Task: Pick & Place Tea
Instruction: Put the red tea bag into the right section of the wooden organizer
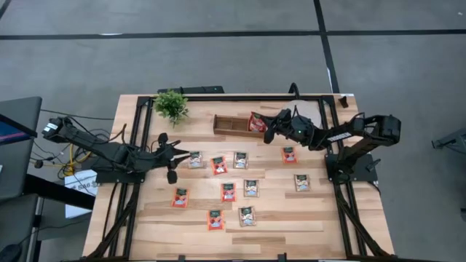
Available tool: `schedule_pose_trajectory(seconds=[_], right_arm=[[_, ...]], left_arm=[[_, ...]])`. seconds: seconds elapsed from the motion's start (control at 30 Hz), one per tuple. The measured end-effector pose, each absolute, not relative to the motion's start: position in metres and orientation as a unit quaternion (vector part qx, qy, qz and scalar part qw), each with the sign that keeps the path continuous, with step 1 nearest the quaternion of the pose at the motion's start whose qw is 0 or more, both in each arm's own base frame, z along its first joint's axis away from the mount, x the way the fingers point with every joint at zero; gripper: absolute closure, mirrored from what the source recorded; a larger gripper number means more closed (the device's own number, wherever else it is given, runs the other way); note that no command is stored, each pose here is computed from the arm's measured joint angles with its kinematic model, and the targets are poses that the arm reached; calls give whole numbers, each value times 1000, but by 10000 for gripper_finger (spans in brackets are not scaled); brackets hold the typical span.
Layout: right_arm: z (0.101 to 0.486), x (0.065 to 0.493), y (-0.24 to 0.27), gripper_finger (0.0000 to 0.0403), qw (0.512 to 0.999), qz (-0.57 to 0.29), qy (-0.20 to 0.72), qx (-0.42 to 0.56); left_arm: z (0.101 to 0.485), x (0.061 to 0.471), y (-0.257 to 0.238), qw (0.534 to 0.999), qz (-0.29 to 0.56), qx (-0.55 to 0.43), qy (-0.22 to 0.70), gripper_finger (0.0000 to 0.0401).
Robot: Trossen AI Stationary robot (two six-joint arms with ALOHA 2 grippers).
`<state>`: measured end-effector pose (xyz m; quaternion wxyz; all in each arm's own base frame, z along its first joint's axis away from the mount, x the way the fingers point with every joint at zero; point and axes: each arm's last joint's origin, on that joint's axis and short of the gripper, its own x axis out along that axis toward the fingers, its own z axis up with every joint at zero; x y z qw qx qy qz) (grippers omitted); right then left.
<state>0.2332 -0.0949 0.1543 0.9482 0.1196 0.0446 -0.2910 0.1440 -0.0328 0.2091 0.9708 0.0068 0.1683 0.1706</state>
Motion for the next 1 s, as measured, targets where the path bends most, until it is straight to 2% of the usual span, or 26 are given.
schedule_pose_trajectory(seconds=[0.27,0.5,0.67,1.0], right_arm=[[167,245,-94,403,949,-283,18,136],[166,248,-104,403,938,-320,66,116],[166,250,-101,403,941,-313,69,104],[126,262,-91,403,958,-276,-29,79]], left_arm=[[209,144,-33,971,166,6,170,335],[209,144,-33,972,165,5,170,335],[209,144,-33,972,165,5,170,335],[209,144,-35,974,148,-1,172,335]])
